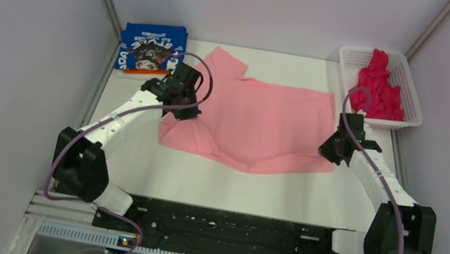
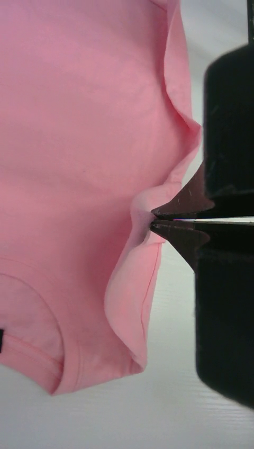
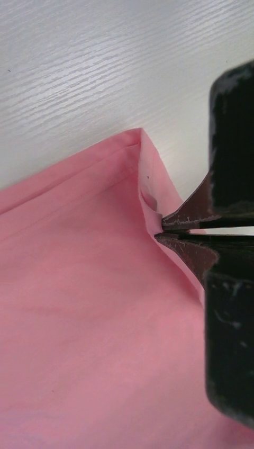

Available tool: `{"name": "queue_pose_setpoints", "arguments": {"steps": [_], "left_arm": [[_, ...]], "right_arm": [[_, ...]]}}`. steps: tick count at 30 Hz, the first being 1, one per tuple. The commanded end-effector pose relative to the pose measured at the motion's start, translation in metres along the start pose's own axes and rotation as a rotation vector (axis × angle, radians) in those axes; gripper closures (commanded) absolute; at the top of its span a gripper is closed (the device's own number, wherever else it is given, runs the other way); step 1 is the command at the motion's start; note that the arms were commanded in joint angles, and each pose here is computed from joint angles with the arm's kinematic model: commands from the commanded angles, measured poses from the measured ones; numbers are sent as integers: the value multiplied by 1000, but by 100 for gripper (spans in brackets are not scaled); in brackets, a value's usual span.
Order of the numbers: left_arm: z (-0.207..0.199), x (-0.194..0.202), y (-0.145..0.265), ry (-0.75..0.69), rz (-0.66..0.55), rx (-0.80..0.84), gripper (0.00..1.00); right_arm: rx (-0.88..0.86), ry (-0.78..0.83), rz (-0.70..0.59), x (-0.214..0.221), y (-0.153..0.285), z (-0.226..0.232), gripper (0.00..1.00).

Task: Fold and stack the t-shirts
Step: Fold the flattened tshirt in 1/3 of the way

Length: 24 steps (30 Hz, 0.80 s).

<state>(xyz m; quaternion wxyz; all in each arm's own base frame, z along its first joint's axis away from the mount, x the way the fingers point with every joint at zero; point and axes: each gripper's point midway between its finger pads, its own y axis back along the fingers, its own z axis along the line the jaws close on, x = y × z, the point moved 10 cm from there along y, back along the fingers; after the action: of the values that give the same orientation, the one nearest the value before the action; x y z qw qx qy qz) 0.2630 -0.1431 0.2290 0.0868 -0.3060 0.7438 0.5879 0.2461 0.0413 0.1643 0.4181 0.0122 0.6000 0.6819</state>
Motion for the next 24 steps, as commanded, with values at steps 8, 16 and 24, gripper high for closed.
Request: {"name": "queue_pose_setpoints", "arguments": {"steps": [8, 16, 24], "left_arm": [[-11, -60, -17, -1, -35, -20, 100], [3, -69, -30, 36, -33, -86, 100], [12, -81, -40, 66, -41, -110, 100]], "right_arm": [[-23, -17, -85, -41, -7, 8, 100], [-39, -28, -128, -45, -16, 6, 100], [-2, -78, -164, -45, -19, -11, 100]]}}
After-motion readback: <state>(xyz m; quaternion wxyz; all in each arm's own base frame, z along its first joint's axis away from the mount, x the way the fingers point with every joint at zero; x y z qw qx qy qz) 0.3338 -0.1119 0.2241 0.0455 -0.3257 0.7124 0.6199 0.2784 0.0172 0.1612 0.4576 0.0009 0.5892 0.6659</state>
